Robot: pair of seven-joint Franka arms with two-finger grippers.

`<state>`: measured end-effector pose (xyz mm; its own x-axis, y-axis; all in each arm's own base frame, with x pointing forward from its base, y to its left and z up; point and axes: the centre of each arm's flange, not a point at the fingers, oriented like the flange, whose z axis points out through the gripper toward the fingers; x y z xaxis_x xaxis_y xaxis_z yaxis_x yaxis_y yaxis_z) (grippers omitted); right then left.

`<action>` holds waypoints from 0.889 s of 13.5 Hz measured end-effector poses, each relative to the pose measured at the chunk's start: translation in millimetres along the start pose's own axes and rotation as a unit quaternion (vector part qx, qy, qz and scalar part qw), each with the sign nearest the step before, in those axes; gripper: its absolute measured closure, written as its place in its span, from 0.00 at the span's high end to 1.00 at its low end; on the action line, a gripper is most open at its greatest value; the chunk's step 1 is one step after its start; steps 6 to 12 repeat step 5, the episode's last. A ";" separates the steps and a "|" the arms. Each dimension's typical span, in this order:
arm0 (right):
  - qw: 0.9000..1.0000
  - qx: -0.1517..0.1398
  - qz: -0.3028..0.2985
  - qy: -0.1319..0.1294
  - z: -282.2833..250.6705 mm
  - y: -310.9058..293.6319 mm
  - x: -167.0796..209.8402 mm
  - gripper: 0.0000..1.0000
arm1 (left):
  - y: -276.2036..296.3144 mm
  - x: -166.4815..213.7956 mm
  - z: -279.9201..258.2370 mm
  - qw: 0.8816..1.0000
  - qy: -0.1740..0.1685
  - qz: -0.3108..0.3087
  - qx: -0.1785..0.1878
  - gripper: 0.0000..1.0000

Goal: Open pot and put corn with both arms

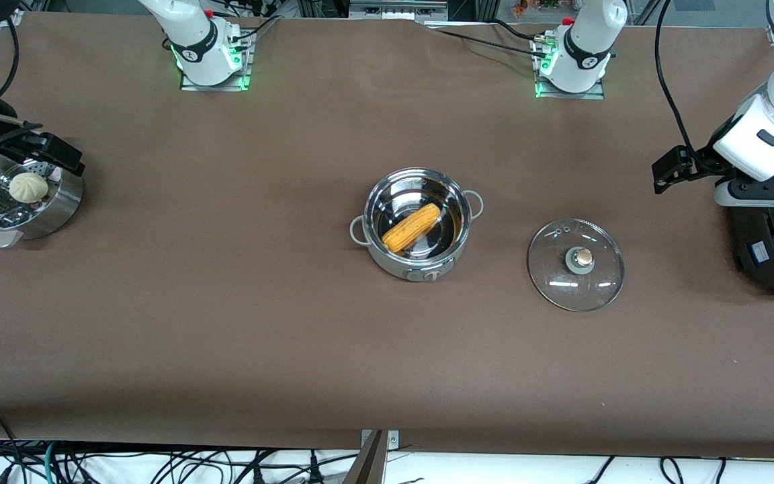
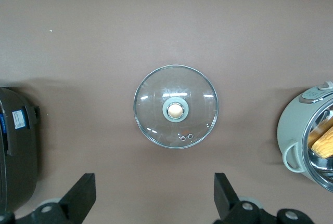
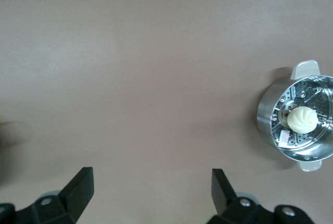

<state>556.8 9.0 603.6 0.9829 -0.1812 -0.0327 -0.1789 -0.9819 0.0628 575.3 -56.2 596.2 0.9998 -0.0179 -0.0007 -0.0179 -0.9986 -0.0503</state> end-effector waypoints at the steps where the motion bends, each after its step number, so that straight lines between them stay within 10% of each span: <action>1: 1.000 0.000 -0.002 -0.003 2.7 5.5 2.0 1.00 | 0.1 0.0 0.0 1.000 0.000 0.000 0.000 1.00; 12: 1.000 0.000 -0.003 -0.016 17.1 10.6 10.4 1.00 | 0.2 -0.1 0.0 1.000 0.000 0.000 0.000 1.00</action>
